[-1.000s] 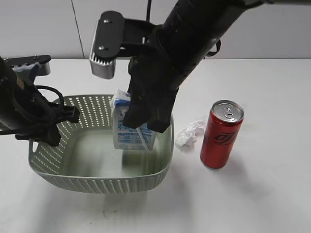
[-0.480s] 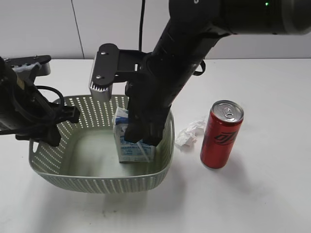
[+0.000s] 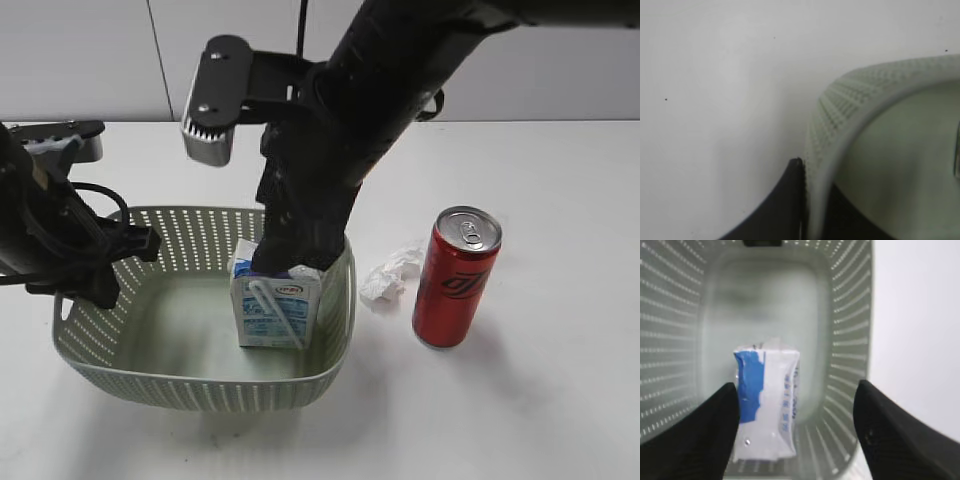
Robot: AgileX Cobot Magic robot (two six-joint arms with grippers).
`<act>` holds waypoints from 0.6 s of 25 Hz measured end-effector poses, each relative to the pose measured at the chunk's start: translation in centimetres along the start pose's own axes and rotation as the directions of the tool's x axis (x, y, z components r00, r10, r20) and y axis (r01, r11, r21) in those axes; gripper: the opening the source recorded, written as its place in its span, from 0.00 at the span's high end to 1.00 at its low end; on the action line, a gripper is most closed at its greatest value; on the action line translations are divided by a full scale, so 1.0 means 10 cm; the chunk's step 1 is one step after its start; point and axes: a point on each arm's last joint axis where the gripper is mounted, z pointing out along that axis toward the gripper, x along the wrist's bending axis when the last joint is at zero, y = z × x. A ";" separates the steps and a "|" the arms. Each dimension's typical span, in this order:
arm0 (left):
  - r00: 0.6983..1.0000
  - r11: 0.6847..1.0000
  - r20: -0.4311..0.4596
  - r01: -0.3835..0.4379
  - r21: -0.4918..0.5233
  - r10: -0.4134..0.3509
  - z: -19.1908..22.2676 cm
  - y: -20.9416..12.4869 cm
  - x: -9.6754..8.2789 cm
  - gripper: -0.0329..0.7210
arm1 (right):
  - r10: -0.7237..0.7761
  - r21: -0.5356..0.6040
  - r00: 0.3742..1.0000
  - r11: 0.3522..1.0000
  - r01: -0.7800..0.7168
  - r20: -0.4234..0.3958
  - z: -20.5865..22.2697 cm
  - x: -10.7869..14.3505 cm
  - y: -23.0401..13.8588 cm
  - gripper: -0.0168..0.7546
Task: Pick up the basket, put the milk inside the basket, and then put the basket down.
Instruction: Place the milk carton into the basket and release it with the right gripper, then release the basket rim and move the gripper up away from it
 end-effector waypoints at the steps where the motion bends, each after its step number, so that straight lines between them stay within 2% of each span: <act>1: 1.000 1.000 0.000 0.001 0.002 -0.001 0.00 0.00 0.00 0.96 | 0.002 0.001 1.000 1.000 -0.002 0.022 -0.07 0.00 0.01 0.25; 5: 1.000 1.000 0.009 0.012 0.007 -0.012 0.00 -0.01 -0.01 0.96 | 0.084 0.054 0.986 0.994 -0.093 0.146 -0.28 -0.10 -0.07 0.25; 8: 1.000 1.000 0.017 0.022 0.010 -0.022 0.00 -0.01 -0.02 0.96 | 0.258 0.099 0.937 0.953 -0.287 0.233 -0.38 -0.28 -0.30 0.25; 12: 1.000 1.000 0.017 0.024 0.016 -0.024 0.00 -0.01 -0.02 0.96 | 0.487 0.146 0.820 0.826 -0.544 0.299 -0.58 -0.60 -0.84 0.25; 15: 1.000 1.000 0.016 0.024 0.019 -0.024 0.00 -0.02 -0.01 0.96 | 0.638 0.124 0.696 0.702 -0.702 0.329 -0.79 -0.81 -1.30 0.25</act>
